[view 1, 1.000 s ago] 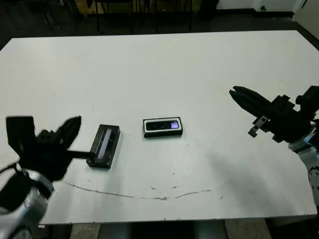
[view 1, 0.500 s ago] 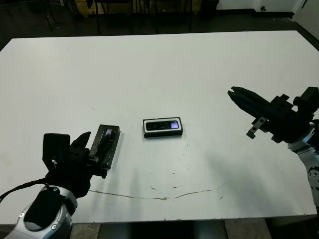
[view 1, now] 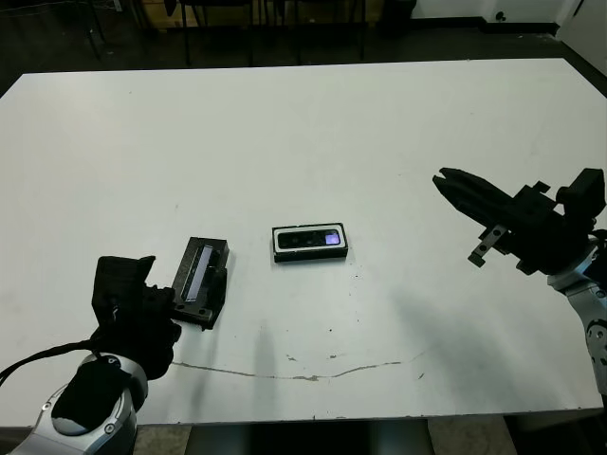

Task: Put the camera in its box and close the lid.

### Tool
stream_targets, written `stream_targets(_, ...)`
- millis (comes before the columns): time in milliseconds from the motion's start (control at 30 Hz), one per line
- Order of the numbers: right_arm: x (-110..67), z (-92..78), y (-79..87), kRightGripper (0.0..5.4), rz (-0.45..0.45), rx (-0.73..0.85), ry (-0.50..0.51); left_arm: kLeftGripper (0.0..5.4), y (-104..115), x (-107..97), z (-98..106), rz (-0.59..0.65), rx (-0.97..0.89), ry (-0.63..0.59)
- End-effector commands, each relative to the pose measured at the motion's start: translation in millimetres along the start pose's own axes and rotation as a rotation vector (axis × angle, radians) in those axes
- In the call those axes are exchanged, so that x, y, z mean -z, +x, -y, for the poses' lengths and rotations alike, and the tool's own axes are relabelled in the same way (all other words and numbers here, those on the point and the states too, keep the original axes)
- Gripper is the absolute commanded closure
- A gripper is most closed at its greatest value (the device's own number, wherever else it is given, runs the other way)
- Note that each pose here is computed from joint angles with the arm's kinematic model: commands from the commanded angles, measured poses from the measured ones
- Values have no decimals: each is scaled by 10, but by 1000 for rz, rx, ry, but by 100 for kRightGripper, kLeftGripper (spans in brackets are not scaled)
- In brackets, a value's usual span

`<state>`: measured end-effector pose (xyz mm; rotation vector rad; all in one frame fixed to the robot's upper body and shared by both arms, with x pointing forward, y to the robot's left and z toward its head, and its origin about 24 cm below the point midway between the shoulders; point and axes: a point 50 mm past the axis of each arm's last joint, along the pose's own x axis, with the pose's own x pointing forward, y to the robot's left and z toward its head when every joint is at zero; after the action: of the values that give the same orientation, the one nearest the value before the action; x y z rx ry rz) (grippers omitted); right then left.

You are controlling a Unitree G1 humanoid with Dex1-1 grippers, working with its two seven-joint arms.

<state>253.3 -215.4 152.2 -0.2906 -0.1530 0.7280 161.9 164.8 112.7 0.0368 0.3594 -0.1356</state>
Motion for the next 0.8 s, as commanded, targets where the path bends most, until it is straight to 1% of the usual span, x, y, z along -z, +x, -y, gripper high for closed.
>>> stream_targets(33,22,-8,-21,540,-33,1,0,1,9,76,-15,-74,2,-39)
stream_targets(167,18,-10,-24,540,-37,0,4,1,11,127,-20,-112,76,-103)
stream_targets(267,29,-14,-24,540,-34,-4,10,1,28,156,-24,-139,94,-139)
stream_targets(400,11,-28,-25,540,-40,2,1,1,53,158,-44,-154,82,-103)
stream_targets(500,20,-27,-29,540,-46,-1,13,1,72,150,-70,-163,45,-23)
stream_targets(567,17,-27,-34,540,-61,3,10,1,92,154,-77,-172,8,-21)
stream_targets(733,30,-36,-31,540,-45,5,24,1,116,161,-79,-173,-54,-45)
stream_targets(800,37,-37,-35,540,-44,8,25,1,120,172,-86,-173,-67,-32)
